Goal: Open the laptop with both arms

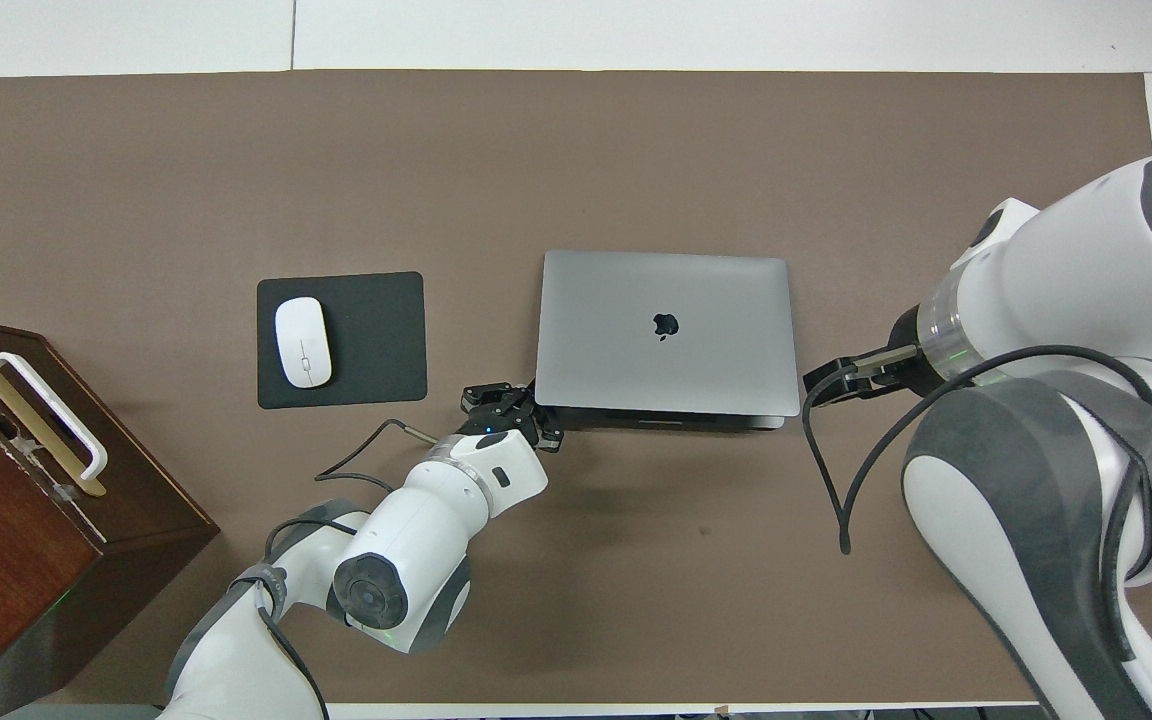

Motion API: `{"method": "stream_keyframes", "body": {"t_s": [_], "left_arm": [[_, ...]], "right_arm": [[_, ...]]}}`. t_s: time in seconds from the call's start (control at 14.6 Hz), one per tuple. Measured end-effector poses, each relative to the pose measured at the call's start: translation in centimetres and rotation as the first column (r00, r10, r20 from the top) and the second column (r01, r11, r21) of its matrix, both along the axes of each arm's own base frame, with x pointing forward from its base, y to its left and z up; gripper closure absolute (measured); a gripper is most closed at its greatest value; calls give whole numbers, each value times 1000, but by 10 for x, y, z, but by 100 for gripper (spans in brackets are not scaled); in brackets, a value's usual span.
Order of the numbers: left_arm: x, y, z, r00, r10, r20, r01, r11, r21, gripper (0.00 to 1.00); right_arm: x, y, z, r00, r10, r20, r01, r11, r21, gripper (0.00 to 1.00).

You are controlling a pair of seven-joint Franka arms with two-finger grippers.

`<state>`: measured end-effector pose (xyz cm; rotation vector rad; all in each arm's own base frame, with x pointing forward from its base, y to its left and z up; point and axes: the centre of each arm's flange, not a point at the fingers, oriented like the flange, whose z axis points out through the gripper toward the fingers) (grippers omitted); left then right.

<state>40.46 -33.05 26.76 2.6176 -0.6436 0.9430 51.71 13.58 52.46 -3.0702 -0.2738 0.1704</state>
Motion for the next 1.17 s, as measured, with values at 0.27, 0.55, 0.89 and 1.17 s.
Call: {"method": "stream_keyframes", "body": {"t_s": [0.27,0.55,0.89,1.17], "left_arm": [[0,0,-1,1000,-4,1,4,1000,3,99],[-1,-2,-1,1000,-11,4,11,1000,7,99],[-2,-2,-1,1000,-17,7,17,1000,10,99],[-2,-3,-1,1000,-21,8,21,1000,12,99]], "right_arm": [[0,0,0,1000,0,1,0,1000,0,0],[0,0,0,1000,0,1,0,1000,0,0],[0,0,0,1000,0,1,0,1000,0,0],[0,0,0,1000,0,1,0,1000,0,0]]}}
